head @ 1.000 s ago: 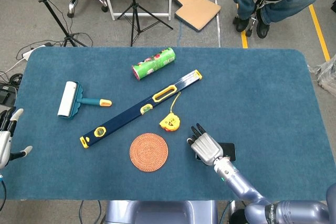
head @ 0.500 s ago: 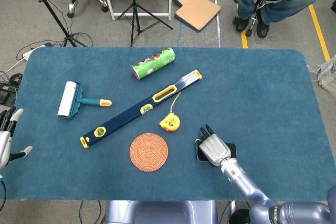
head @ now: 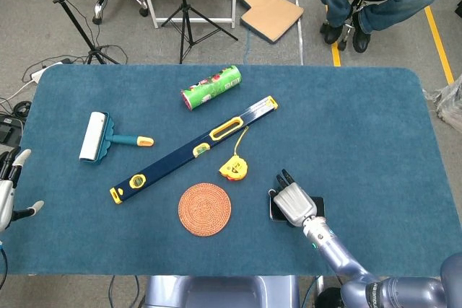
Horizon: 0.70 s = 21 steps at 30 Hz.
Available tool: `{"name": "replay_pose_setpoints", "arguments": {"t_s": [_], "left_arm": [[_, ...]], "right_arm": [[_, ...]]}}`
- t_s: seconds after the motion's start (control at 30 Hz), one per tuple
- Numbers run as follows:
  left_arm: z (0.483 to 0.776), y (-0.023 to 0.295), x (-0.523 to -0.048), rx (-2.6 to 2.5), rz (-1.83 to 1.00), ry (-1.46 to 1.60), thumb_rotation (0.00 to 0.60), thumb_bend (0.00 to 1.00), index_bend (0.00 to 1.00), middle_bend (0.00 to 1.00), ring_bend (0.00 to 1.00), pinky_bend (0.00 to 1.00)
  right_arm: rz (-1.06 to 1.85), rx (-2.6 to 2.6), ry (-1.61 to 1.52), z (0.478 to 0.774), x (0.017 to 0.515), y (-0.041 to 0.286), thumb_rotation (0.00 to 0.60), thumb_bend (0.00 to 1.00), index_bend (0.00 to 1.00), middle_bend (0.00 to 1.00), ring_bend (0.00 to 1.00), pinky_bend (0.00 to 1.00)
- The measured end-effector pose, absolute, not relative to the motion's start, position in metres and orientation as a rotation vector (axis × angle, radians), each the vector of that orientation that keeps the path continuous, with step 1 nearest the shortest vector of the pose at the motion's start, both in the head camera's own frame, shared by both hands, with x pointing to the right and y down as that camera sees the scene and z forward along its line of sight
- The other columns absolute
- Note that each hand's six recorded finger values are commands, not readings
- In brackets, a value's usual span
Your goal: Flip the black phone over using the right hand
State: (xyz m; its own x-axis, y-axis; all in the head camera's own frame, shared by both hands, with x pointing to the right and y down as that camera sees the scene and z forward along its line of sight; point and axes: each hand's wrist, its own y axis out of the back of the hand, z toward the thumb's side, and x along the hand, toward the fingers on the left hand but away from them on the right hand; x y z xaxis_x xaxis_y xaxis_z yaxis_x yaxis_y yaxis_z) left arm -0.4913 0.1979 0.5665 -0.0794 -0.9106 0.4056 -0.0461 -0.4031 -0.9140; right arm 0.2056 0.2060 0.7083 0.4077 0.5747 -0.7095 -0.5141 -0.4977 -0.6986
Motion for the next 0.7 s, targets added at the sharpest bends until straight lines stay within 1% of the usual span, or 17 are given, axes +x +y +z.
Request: {"name": "replay_pose_setpoints", "arguments": {"t_s": [0.13, 0.37, 0.53, 0.7], "left_arm": [[0.566, 0.198, -0.491, -1.492, -1.567, 1.072, 0.6, 0.0, 0.0, 0.0, 0.0, 0.0], [0.565, 0.198, -0.491, -1.491, -1.566, 1.073, 0.6, 0.0, 0.0, 0.0, 0.0, 0.0], [0.565, 0.199, -0.49, -1.492, -1.565, 1.073, 0.6, 0.0, 0.0, 0.0, 0.0, 0.0], [0.563, 0.199, -0.49, -1.491, -1.562, 1.078, 0.6, 0.0, 0.0, 0.0, 0.0, 0.0]], "right_arm": [[1.289, -1.644, -0.104, 0.704, 0.204, 0.204, 0.6, 0.19, 0.5, 0.57, 0.19, 0.1], [1.233, -1.712, -0.262, 0.689, 0.203, 0.193, 0.6, 0.19, 0.51, 0.57, 0.23, 0.12], [1.176, -1.787, -0.434, 0.674, 0.204, 0.18, 0.6, 0.19, 0.5, 0.57, 0.24, 0.15], [1.102, -1.875, -0.601, 0.662, 0.208, 0.165, 0.6, 0.19, 0.5, 0.57, 0.24, 0.15]]}}
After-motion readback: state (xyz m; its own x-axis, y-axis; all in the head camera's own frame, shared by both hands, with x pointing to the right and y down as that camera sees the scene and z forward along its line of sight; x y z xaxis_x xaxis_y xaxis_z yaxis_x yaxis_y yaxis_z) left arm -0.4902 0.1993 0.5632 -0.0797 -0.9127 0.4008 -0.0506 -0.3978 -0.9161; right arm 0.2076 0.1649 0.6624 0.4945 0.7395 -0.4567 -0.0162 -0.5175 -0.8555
